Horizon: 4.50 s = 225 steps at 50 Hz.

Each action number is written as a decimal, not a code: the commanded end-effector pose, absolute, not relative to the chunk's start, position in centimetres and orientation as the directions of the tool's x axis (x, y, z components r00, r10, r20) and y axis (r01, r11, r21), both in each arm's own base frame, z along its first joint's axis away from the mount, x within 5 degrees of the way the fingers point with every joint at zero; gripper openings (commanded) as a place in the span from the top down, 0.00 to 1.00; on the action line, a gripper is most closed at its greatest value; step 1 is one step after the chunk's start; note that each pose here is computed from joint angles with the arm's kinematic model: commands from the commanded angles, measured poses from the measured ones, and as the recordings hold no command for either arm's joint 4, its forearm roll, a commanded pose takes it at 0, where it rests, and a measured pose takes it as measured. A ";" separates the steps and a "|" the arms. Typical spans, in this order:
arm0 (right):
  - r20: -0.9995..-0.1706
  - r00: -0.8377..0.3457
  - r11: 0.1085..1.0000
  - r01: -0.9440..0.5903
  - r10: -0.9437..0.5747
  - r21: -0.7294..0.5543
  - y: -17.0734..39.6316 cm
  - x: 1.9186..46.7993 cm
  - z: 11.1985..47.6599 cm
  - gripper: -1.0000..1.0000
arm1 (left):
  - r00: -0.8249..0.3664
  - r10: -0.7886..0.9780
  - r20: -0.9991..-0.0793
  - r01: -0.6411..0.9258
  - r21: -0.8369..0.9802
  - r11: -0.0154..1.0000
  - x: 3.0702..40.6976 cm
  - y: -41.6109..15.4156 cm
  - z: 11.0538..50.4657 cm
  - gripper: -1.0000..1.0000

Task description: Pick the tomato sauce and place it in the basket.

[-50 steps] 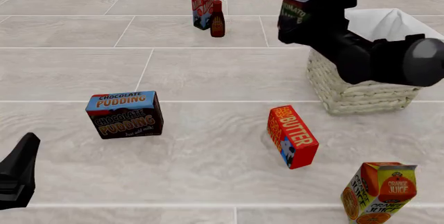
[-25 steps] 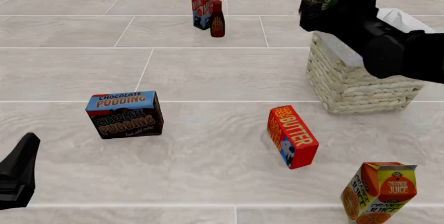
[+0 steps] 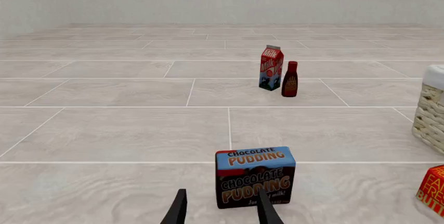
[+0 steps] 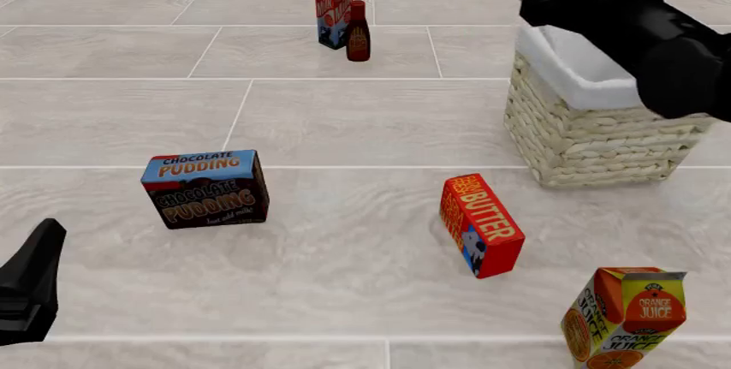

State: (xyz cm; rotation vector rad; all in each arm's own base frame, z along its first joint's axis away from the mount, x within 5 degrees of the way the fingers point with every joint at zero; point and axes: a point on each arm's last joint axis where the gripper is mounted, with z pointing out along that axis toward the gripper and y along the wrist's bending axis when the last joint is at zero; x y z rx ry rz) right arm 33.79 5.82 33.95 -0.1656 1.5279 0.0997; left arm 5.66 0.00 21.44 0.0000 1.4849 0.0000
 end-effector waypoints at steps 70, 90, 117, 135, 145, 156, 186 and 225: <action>-1.000 0.006 0.997 0.079 -0.024 -0.024 -2.8 35.4 34.6 1.00 | 0.086 0.000 -0.996 0.000 0.000 1.000 5.7 0.0 21.4 0.00; -0.999 -0.028 0.993 0.111 -0.042 -0.045 -4.2 37.2 34.9 1.00 | 0.086 0.000 -0.996 0.000 0.000 1.000 5.7 0.0 21.4 0.00; -0.996 -0.072 0.989 0.129 -0.059 -0.067 -5.2 38.5 34.1 1.00 | 0.086 0.000 -0.996 0.000 0.000 1.000 5.7 0.0 21.4 0.00; -0.990 -0.125 0.991 0.108 -0.067 -0.081 -4.7 39.4 33.5 1.00 | 0.086 0.000 -0.996 0.000 0.000 1.000 5.7 0.0 21.4 0.00; -0.986 -0.151 0.990 0.103 -0.075 -0.091 -4.7 39.8 32.9 1.00 | 0.086 0.000 -0.996 0.000 0.000 1.000 5.7 0.0 21.4 0.00; -0.987 -0.144 0.990 0.115 -0.066 -0.083 -5.1 39.5 33.1 1.00 | 0.086 0.000 -0.996 0.000 0.000 1.000 5.7 0.0 21.4 0.00; -0.984 -0.171 0.989 0.129 -0.050 -0.073 -5.7 39.9 31.5 1.00 | 0.086 0.000 -0.996 0.000 0.000 1.000 5.7 0.0 21.4 0.00; -0.974 -0.219 0.987 0.139 -0.050 -0.082 -6.6 41.3 30.1 1.00 | 0.086 0.000 -0.996 0.000 0.000 1.000 5.7 0.0 21.4 0.00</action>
